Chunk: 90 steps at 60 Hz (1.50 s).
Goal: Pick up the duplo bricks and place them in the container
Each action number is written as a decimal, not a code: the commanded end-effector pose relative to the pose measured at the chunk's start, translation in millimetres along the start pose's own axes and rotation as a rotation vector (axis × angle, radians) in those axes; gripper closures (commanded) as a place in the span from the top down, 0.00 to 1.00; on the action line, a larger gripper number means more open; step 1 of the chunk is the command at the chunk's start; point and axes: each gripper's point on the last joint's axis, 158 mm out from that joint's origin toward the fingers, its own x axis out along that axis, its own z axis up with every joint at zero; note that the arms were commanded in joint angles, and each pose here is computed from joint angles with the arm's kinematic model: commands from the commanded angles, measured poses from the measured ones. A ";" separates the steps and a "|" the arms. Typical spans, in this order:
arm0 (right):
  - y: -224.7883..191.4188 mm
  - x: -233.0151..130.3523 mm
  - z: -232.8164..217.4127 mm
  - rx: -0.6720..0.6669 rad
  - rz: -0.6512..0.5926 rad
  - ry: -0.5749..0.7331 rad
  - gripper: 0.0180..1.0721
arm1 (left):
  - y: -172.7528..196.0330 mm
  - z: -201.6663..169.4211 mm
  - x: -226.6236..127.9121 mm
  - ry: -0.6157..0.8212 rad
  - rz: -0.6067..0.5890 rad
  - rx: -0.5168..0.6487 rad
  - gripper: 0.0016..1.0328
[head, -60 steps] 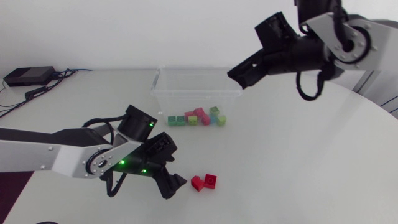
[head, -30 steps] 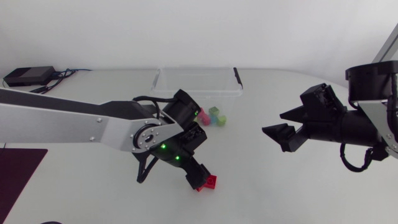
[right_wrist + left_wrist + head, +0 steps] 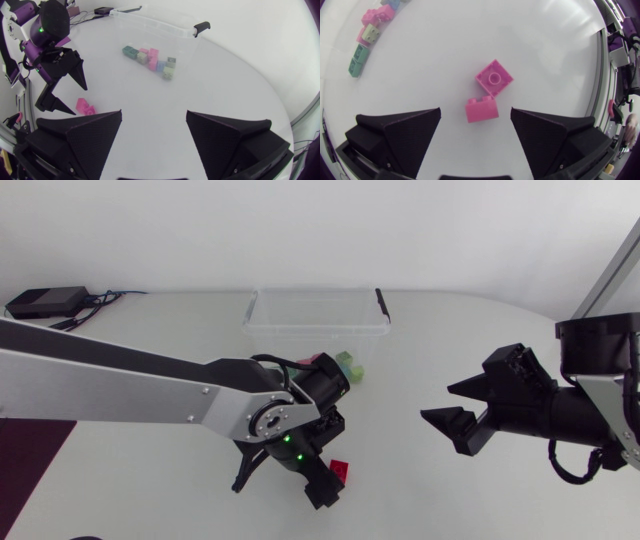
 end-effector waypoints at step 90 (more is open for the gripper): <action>149.6 105.2 -64.2 -0.436 0.412 0.410 0.88 | 103.9 64.9 -196.3 -0.527 0.176 -0.121 0.21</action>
